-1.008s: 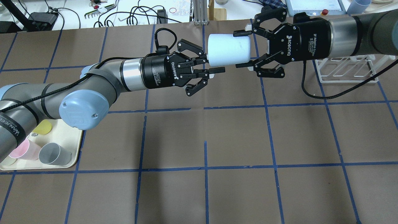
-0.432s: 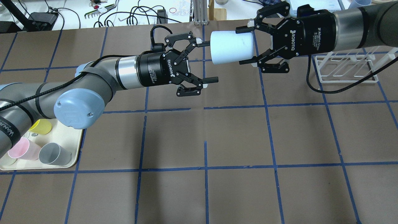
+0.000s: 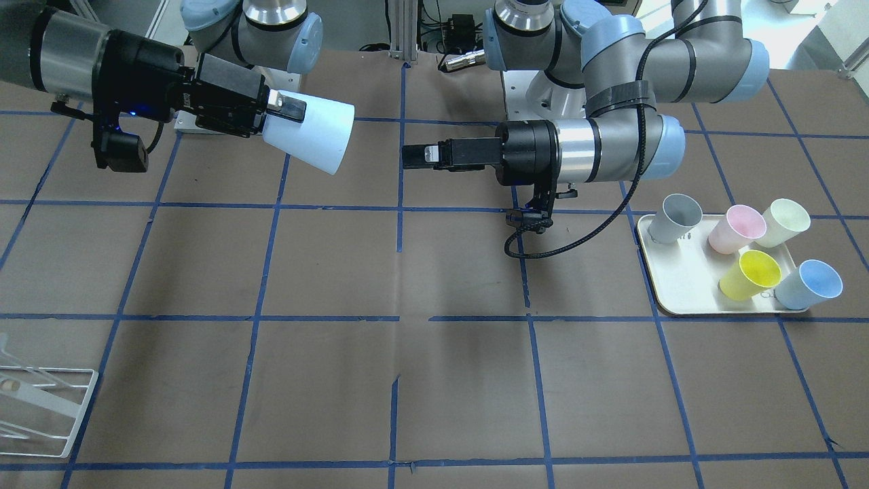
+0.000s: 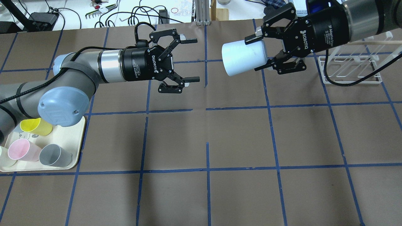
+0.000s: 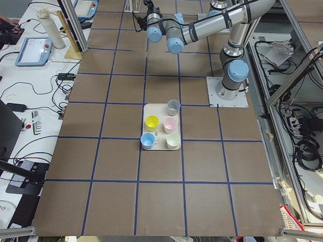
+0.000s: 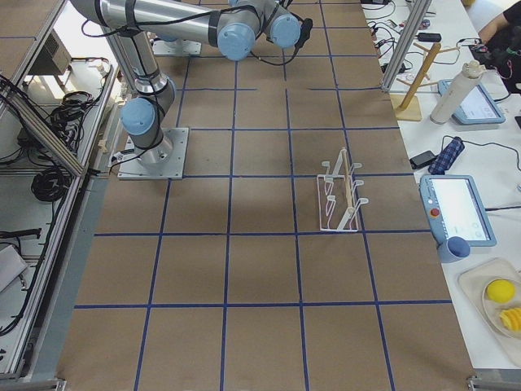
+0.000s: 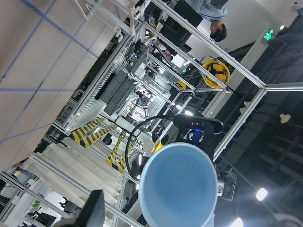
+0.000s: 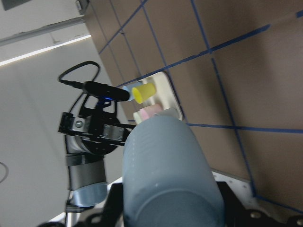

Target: Transfer IKEA cup to right arm and place on rack

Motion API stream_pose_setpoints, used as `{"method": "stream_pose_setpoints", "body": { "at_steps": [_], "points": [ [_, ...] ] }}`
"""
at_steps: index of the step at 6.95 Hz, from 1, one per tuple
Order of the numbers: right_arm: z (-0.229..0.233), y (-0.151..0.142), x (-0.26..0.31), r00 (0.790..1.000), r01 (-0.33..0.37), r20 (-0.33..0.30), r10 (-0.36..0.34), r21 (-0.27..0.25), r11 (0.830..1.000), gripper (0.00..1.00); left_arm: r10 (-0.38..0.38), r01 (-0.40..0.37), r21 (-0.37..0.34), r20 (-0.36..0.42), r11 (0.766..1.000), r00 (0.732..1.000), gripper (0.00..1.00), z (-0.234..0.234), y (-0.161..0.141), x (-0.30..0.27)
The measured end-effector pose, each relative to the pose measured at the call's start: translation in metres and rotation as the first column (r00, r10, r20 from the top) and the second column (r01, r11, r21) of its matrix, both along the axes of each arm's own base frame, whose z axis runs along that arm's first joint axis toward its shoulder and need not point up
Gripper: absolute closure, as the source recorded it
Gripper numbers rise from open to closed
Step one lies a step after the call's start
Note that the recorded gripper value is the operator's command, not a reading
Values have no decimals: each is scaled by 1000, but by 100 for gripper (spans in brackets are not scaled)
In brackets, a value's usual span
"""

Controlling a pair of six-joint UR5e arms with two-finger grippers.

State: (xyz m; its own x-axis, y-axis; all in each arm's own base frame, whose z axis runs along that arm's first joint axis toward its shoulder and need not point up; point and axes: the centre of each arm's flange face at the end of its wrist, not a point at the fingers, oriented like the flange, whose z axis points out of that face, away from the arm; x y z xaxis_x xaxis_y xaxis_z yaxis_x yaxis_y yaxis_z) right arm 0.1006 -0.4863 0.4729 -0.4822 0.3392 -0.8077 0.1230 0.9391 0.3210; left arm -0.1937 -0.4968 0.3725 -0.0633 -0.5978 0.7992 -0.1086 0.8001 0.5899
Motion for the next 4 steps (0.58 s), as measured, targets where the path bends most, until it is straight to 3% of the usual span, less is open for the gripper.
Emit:
{"method": "stream_pose_setpoints", "body": {
  "at_steps": [1, 2, 4],
  "points": [
    [-2, -1, -9, 988, -64, -146, 57, -48, 997, 48, 17, -13, -30, 156, 999, 988, 0, 2, -7, 11],
    [-4, -4, -19, 955, -121, -283, 93, -82, 989, 47, 72, -47, -86, 312, 995, 947, 0, 4, -15, 23],
    [-1, -13, -46, 847, -201, -520, 108, -125, 972, 45, 169, -64, -204, 552, 977, 817, 0, 15, -28, 41]
  ]
}}
